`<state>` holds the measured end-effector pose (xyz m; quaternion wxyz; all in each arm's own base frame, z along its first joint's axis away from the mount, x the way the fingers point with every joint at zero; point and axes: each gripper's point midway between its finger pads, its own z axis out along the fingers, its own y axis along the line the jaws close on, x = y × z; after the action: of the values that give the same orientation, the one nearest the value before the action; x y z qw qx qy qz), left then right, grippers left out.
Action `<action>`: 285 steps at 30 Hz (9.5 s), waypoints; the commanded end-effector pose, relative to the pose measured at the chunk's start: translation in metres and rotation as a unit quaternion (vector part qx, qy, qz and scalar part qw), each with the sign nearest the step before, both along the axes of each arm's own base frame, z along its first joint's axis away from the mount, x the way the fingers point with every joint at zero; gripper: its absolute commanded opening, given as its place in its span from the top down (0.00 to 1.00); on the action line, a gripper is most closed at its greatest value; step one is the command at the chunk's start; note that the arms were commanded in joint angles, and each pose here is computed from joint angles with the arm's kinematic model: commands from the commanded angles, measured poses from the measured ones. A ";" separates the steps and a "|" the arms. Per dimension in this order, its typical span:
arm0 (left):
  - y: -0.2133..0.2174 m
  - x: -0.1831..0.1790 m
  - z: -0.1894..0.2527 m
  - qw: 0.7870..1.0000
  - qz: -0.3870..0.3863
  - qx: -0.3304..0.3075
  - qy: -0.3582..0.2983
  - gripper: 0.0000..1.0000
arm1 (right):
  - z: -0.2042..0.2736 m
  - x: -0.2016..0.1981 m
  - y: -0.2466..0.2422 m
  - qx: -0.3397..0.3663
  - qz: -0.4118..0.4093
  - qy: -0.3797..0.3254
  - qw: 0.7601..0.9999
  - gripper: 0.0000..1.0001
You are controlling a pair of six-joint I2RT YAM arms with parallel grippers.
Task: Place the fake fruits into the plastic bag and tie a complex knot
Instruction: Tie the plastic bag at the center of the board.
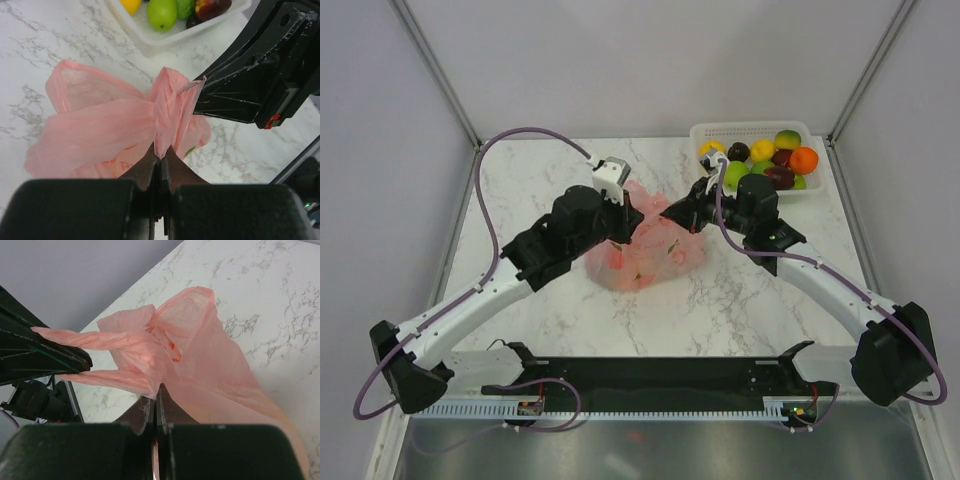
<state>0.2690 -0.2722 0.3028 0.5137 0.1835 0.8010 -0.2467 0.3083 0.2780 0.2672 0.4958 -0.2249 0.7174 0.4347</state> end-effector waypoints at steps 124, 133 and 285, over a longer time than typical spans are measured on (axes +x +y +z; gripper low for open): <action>-0.126 0.025 -0.035 0.798 -0.312 -0.415 0.304 0.96 | 0.001 -0.007 -0.015 -0.173 -0.174 0.050 0.968 1.00; -0.140 0.028 -0.047 0.790 -0.316 -0.415 0.322 0.95 | 0.000 -0.006 -0.003 -0.164 -0.142 0.068 0.974 1.00; -0.169 0.039 -0.050 0.780 -0.351 -0.399 0.331 0.98 | 0.020 0.050 -0.097 -0.131 -0.253 0.103 0.953 0.71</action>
<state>0.3181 -0.4357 0.2352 0.1130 0.0957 0.6546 -0.7413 0.3587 0.1928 0.2612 0.4419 -0.0585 0.8657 0.2275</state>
